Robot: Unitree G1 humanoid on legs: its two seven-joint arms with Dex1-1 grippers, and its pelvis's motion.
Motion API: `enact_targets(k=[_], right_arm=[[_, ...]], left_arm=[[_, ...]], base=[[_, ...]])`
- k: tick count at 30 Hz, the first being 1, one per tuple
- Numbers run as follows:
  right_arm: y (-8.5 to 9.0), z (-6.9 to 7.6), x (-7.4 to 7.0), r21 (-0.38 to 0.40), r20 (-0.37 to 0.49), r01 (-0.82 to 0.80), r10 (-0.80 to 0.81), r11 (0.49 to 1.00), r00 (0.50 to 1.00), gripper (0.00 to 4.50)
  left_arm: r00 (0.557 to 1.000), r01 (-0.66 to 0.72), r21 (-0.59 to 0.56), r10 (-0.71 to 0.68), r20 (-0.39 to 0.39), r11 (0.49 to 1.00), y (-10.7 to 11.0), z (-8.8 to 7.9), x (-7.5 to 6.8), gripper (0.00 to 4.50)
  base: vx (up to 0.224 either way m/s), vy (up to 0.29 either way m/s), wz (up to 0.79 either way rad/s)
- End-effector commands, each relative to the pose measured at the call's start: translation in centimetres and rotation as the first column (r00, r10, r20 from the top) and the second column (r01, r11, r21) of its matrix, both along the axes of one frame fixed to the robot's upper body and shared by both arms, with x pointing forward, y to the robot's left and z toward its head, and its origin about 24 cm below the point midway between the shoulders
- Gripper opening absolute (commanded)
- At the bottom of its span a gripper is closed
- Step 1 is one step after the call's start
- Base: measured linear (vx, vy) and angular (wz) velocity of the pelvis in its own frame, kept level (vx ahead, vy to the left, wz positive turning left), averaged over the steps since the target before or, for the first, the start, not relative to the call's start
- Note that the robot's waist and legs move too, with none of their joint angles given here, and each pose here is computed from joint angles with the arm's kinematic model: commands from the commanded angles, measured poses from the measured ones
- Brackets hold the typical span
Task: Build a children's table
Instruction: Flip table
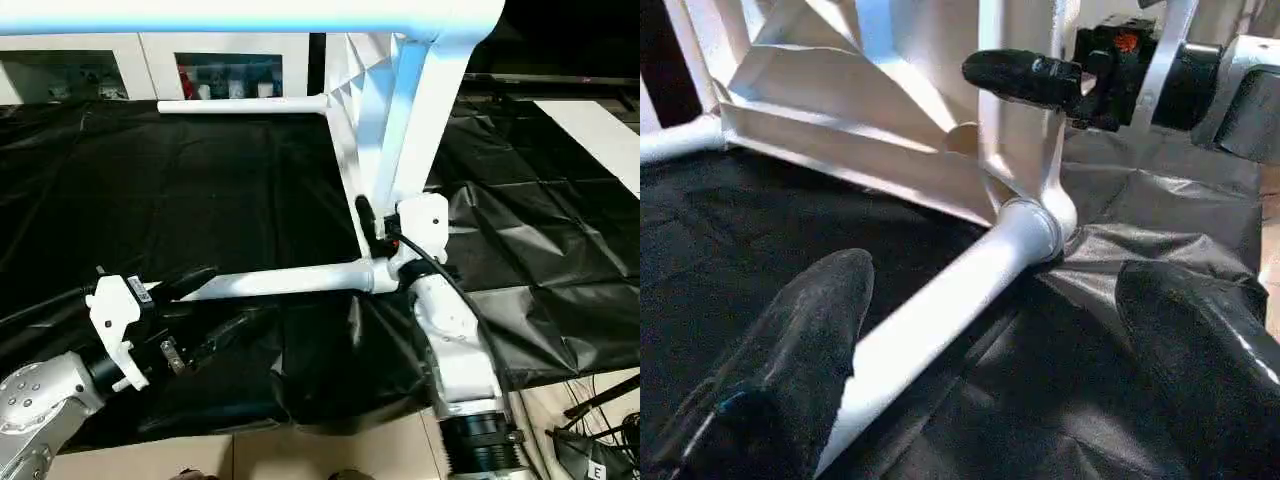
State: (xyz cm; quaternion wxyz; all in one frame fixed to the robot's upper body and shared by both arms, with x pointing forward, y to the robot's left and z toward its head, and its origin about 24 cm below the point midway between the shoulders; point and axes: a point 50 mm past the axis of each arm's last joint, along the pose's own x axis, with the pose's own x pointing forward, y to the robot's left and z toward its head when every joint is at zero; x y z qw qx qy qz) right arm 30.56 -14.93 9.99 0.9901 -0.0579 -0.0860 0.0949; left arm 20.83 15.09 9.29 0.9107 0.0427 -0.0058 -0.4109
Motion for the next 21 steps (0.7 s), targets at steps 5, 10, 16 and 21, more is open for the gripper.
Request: enact_targets(k=[5, 10, 16, 21], right_arm=[[0.1, 0.7, 0.4, 0.009, 0.023, 0.003, -0.003, 1.0, 1.0, 3.77], [-0.1, 0.3, 0.5, 0.011, 0.005, 0.005, -0.005, 1.0, 1.0, 3.39], [-0.3, 0.1, 0.6, 0.004, -0.006, 0.01, -0.01, 1.0, 1.0, 2.97], [-0.5, 0.1, 0.6, -0.006, -0.012, 0.021, -0.021, 1.0, 1.0, 2.49]], left_arm=[[1.0, -0.006, 0.025, 0.006, -0.001, 1.0, 0.3, -0.2, 0.1, 4.34], [1.0, -0.003, 0.062, 0.003, 0.009, 0.998, 0.5, -0.3, 0.1, 4.34], [0.993, -0.091, 0.196, 0.073, 0.098, 0.976, 1.6, -0.6, 0.8, 4.34], [0.913, -0.299, 0.23, 0.207, 0.353, 0.926, 3.7, 2.2, 2.3, 4.5]], base=[[0.0, 0.0, 0.0], [0.0, 0.0, 0.0], [0.0, 0.0, 0.0], [0.0, 0.0, 0.0]])
